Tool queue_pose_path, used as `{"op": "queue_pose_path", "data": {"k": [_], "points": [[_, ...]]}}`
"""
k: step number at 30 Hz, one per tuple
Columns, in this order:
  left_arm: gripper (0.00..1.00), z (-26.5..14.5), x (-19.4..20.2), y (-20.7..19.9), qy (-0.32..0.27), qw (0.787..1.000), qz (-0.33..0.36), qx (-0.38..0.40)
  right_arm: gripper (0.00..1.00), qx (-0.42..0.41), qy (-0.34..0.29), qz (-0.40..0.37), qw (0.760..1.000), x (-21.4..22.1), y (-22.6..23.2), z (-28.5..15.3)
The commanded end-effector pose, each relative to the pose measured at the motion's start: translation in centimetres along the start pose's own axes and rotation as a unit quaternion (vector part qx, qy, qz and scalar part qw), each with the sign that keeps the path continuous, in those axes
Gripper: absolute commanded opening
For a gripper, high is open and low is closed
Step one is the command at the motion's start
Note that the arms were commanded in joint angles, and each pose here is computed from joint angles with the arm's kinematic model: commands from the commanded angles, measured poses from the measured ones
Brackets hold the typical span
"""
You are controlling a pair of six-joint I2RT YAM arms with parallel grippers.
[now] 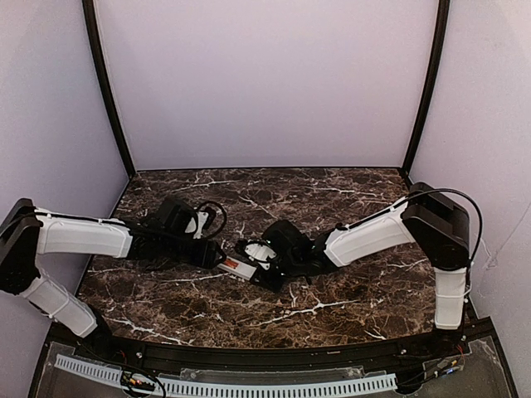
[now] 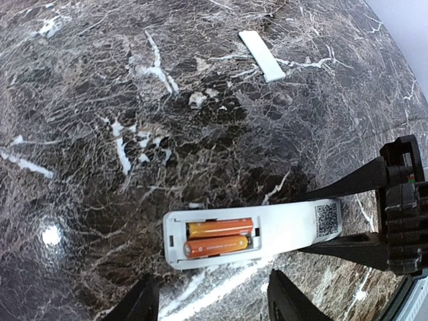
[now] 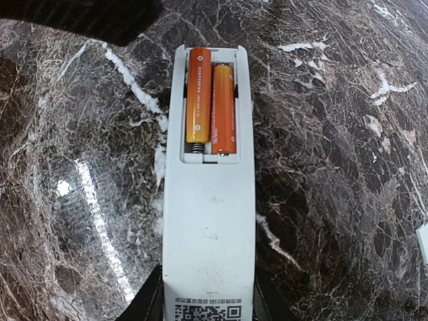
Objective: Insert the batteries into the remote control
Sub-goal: Move the remote control without the battery cover to the center of the board, then load the battery into the battery compartment.
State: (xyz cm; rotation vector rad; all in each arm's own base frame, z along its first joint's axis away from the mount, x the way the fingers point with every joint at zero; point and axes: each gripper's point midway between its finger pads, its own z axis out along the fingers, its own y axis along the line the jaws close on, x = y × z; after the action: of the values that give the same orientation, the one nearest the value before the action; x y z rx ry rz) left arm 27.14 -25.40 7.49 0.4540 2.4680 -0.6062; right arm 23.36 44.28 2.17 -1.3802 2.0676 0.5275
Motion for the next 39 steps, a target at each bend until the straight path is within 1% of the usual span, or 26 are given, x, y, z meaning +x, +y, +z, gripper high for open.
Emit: {"op": "queue_pose_path", "data": {"k": [1, 9, 13, 17, 35, 39], "points": [[0.56, 0.4, -1.6, -1.0, -0.005, 1.000, 0.013, 0.025, 0.10, -0.001, 0.045, 0.031, 0.998, 2.5, 0.1, 1.0], [0.43, 1.4, -2.4, -0.8, 0.005, 1.000, 0.016, 0.022, 0.09, -0.001, 0.051, 0.048, 0.998, 2.8, 0.2, 0.9], [0.35, 1.8, -2.1, -1.1, 0.013, 0.999, 0.019, 0.032, 0.08, -0.001, 0.054, 0.051, 0.997, 2.9, 0.2, 0.9], [0.29, 2.1, -1.7, -0.9, 0.021, 0.999, 0.021, 0.030, 0.08, -0.002, 0.052, 0.055, 0.997, 2.7, 0.2, 0.9], [0.24, 2.8, -1.2, 0.3, 0.036, 0.999, 0.028, 0.001, 0.06, 0.000, 0.047, 0.053, 0.998, 2.3, 0.2, 0.6], [0.22, 2.9, -1.0, 0.3, 0.040, 0.999, 0.028, -0.001, 0.05, -0.003, 0.047, 0.051, 0.998, 2.2, 0.4, 0.6]]}}
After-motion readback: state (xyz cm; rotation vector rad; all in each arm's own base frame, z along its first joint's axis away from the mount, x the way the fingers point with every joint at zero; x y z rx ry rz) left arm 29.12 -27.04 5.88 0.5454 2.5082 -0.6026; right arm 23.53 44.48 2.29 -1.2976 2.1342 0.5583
